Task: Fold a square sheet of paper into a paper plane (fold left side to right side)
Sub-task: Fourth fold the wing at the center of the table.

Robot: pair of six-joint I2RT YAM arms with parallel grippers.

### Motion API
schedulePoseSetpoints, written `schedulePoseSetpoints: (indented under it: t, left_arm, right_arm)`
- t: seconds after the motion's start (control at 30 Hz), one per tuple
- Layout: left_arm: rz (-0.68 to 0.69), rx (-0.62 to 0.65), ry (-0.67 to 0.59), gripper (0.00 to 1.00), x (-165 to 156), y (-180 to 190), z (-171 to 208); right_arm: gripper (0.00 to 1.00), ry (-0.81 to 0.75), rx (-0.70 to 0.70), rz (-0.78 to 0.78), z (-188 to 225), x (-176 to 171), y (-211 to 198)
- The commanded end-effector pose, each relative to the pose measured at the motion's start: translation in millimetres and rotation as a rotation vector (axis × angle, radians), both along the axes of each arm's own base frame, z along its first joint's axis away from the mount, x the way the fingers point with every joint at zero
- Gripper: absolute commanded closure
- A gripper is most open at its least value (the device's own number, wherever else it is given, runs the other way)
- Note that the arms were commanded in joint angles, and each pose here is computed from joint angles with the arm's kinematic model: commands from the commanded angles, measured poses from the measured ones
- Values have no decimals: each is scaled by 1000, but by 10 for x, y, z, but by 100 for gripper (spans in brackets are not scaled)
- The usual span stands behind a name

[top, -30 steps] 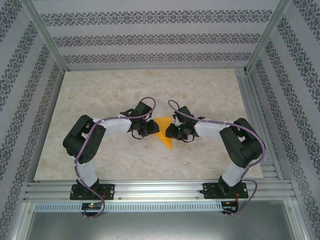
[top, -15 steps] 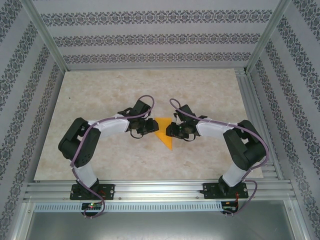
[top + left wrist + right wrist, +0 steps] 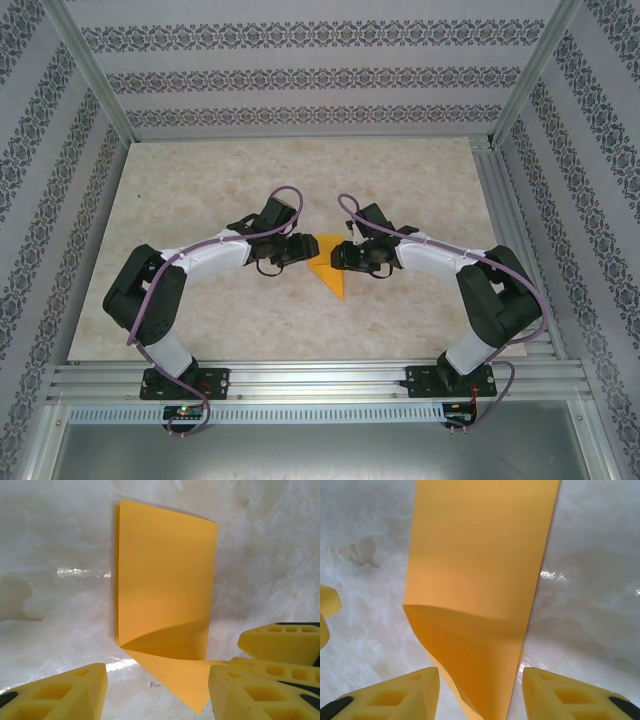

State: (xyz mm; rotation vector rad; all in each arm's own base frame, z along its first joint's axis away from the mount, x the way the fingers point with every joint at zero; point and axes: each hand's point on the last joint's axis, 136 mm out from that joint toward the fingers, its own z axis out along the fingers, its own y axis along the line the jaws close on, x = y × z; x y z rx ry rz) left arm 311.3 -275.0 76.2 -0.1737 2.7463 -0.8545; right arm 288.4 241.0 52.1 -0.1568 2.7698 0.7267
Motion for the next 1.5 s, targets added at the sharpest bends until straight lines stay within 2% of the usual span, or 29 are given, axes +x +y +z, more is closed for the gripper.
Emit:
schedulePoseSetpoints:
  t: [0.0,0.27,0.43,0.73,1.07,1.23,1.47]
  left_arm:
    - [-1,11,15,43,-59,-2,-63]
    - [-10,3,31,42,-68,-32,-130]
    - [-17,-5,42,42,-74,-56,-163]
    - [-27,-16,59,42,-85,-100,-218]
    - [-38,-32,74,43,-82,-193,-292]
    - [-38,-47,74,48,-58,-261,-304]
    - [-33,-56,77,61,-24,-335,-338]
  right_arm:
    - [53,-34,43,65,78,-31,100]
    - [68,-15,62,83,51,-48,156]
    - [73,-8,36,77,-3,-46,119]
    - [91,-6,2,74,-37,-37,73]
    - [92,-2,-32,58,-66,-30,2]
    - [92,-4,-36,56,-70,-28,-2]
    - [90,-2,-30,54,-75,-6,13]
